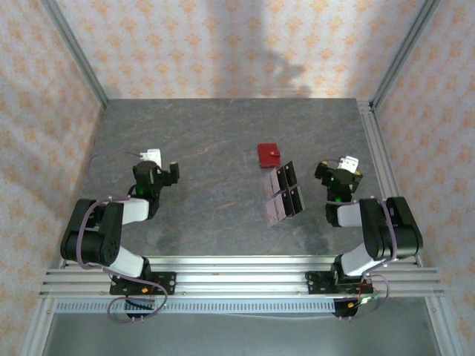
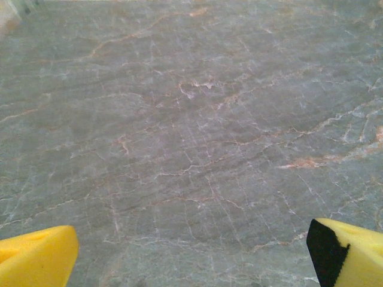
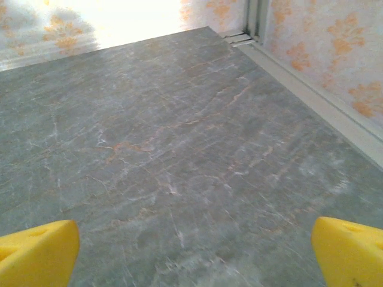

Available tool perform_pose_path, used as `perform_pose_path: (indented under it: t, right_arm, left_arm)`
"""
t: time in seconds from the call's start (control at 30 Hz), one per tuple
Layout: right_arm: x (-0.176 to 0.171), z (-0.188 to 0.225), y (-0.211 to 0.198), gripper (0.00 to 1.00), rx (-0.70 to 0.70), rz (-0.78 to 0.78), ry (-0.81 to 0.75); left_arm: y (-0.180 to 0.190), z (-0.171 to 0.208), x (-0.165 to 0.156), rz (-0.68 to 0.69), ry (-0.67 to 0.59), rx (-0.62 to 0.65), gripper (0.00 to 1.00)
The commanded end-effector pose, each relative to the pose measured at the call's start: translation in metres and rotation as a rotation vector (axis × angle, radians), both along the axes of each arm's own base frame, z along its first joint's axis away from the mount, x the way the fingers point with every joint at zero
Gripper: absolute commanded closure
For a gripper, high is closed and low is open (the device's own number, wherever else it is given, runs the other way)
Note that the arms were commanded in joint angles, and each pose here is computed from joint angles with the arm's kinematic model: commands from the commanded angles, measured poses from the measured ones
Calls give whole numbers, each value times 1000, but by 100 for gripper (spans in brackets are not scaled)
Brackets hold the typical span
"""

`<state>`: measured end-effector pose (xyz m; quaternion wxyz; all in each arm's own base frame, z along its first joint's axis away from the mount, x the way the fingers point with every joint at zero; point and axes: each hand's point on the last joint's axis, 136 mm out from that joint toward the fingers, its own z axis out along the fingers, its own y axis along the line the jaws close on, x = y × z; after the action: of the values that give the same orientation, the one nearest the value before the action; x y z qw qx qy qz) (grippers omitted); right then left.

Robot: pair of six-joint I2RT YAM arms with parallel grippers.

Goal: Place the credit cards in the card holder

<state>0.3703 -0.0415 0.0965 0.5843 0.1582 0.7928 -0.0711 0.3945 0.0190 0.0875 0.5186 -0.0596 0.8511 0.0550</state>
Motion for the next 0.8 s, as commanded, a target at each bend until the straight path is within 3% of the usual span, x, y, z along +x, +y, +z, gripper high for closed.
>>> perform_pose_path:
  t: [0.0, 0.1, 0.23, 0.4, 0.53, 0.77]
  right_arm:
    - [-13, 41, -12, 1, 6, -82, -101]
    - [-17, 66, -15, 1, 84, -115, -82]
    - [-24, 84, -14, 1, 324, -188, -101]
    - [-32, 113, 39, 1, 536, 85, -67]
    - [-46, 108, 91, 15, 671, 285, 209]
    - [-85, 97, 125, 26, 641, 355, 508]
  left_arm:
    - [-2, 31, 11, -26, 28, 11, 0]
    - [-2, 41, 11, -19, 53, 0, 0]
    - [-4, 54, 7, 2, 100, -47, 0]
    - [-14, 71, -3, 43, 178, -151, 0]
    - [-38, 82, -14, 18, 219, -176, 0]
    - [-92, 93, -29, -59, 230, -256, 0]
